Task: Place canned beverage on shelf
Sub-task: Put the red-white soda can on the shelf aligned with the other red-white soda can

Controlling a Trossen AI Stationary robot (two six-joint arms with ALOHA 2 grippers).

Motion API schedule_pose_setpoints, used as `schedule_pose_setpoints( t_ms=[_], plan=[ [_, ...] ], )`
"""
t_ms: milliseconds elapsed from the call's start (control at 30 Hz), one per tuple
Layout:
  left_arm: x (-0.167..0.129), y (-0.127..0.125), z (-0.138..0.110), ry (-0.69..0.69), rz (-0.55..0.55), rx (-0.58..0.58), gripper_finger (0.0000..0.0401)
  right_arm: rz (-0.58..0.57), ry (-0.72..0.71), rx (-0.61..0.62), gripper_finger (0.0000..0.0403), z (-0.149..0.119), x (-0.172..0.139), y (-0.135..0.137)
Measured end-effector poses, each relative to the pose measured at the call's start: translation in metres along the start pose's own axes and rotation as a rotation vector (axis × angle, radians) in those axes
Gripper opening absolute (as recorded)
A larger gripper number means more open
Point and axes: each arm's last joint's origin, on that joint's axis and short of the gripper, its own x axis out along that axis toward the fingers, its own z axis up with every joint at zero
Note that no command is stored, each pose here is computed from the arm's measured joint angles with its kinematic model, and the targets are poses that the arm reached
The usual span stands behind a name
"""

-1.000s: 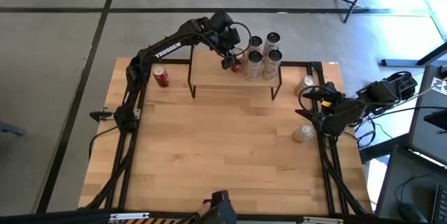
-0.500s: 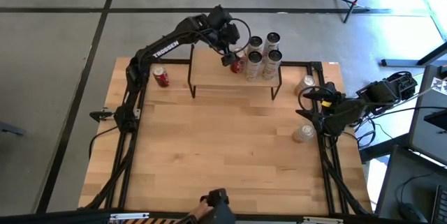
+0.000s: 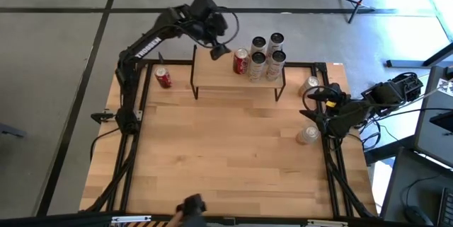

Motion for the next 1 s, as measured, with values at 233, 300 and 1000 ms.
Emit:
schedule_pose_setpoints(
  t_ms=[233, 300, 1000],
  plan=[
    [-0.039, 0.027, -0.024, 0.132, 0.090, -0.169, 0.0379, -0.016, -0.021, 0.001, 0.0365, 0.001, 0.000, 0.000],
    [-0.053, 0.033, -0.030, 0.145, 0.145, -0.218, 0.0379, -0.017, -0.021, 0.000, 0.0365, 0.001, 0.000, 0.000],
    [-0.070, 0.048, -0.148, 0.517, 0.531, -0.664, 0.0379, -0.017, -0.020, -0.005, 0.0365, 0.001, 0.000, -0.001]
  ],
)
